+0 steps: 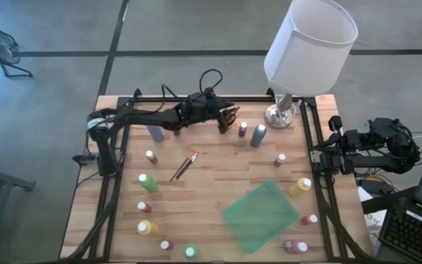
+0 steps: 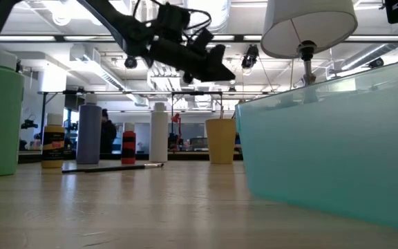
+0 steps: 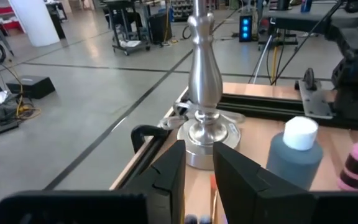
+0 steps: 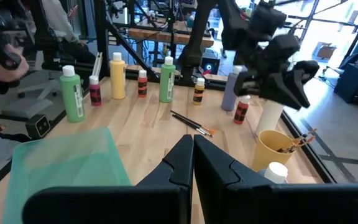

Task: Pick & Place Paint Supplies
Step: Put the gold paintbrush into the yellow cup

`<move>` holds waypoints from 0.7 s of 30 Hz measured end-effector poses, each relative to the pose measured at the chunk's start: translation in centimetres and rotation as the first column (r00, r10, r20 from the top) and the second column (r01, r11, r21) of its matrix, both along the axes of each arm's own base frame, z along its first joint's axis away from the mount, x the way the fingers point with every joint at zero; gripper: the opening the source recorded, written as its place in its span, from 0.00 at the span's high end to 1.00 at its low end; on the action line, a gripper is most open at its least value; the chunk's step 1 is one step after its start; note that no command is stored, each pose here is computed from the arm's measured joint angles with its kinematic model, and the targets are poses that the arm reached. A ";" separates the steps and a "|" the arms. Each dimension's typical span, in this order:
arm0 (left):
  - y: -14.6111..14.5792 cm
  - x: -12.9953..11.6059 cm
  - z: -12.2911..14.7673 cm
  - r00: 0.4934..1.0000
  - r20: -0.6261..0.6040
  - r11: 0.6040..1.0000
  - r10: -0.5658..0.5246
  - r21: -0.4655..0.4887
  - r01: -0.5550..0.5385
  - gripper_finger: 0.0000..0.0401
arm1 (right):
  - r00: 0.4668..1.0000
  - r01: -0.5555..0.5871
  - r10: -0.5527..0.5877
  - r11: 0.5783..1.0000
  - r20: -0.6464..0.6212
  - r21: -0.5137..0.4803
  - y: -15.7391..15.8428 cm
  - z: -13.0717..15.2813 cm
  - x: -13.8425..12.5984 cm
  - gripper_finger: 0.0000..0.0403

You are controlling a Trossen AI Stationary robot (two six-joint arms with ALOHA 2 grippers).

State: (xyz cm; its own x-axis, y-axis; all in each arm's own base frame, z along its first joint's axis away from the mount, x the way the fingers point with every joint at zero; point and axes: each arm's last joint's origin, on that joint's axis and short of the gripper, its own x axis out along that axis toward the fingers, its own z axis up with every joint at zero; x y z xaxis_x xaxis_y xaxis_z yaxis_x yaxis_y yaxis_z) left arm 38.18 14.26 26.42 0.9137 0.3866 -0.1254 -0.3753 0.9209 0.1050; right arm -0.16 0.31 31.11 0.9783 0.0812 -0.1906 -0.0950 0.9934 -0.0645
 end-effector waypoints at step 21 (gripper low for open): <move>-4.5 -5.9 5.8 0.966 -0.255 0.983 -0.044 -0.182 -0.003 0.79 | 1.000 0.000 0.000 1.000 0.000 0.000 0.0 0.0 0.0 0.98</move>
